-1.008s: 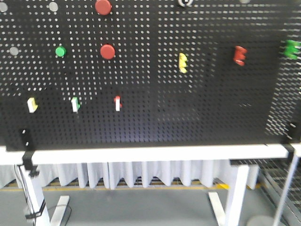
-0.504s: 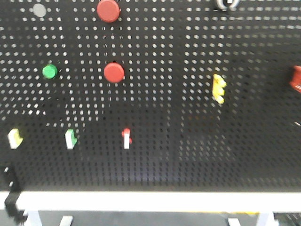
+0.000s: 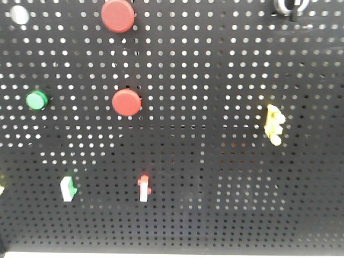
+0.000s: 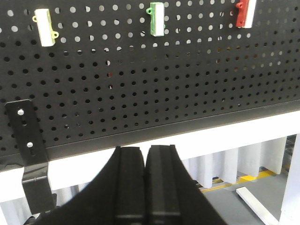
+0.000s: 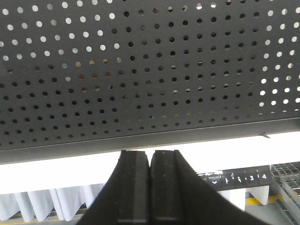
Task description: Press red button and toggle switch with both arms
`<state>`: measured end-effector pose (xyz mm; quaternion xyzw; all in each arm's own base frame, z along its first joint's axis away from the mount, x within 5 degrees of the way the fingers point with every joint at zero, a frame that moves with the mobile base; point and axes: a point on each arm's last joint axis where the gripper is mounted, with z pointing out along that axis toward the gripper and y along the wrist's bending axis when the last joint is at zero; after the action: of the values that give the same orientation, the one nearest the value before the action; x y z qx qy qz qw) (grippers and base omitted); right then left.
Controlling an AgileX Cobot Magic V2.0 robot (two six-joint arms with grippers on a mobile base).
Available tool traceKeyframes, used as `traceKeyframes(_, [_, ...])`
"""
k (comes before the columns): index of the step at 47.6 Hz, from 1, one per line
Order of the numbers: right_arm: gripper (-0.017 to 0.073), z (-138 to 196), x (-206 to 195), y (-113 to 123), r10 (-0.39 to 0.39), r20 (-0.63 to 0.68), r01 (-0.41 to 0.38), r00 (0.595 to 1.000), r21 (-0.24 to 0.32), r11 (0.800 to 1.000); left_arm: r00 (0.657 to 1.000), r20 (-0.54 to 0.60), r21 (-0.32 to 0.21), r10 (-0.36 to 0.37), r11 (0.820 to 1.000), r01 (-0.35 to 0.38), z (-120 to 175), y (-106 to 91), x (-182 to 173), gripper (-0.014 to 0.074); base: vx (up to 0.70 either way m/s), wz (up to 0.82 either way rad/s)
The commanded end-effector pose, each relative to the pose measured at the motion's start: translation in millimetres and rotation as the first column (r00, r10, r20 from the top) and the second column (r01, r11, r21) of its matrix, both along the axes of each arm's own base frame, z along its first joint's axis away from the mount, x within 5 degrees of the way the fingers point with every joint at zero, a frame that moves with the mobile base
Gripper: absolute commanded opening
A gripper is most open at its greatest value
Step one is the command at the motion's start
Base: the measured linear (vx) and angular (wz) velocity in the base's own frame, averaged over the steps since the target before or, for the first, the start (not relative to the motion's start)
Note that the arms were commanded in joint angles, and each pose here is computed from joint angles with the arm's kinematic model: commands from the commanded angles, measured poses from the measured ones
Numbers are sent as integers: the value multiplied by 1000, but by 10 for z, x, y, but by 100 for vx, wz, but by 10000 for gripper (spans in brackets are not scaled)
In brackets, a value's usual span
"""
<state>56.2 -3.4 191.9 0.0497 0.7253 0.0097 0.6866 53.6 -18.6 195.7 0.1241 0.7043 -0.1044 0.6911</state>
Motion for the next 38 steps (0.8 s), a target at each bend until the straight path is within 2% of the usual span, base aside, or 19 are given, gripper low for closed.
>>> traceKeyframes(1, [-3,45,-1,1,-1,82,2,997,-16,1000,998,55,-28,14,1000,-12,-32,11,6,2,4,-1])
traceKeyframes(25, [-3,65,-2,3,1,104,1,995,-17,1000,996,84,-37,20,999,-17,-2,16,5,2,1,0])
traceKeyframes(29, [-3,162,-12,8,7,199,-5,980,-7,1000,988,152,-74,36,997,-25,77,31,1,2,0,0])
traceKeyframes(31, [-3,243,-26,10,7,265,-12,964,17,1000,984,172,-115,43,993,-23,127,38,-5,2,0,0])
traceKeyframes(34, [-3,387,-56,10,4,321,-20,947,48,999,978,203,-205,53,979,-11,262,53,-27,2,0,0])
traceKeyframes(36, [-3,504,-82,11,4,338,-20,941,43,999,974,220,-214,51,977,-3,356,56,-45,2,0,0])
traceKeyframes(38, [-3,646,-111,13,5,351,-17,936,31,999,974,223,-195,42,981,2,457,52,-59,2,0,0])
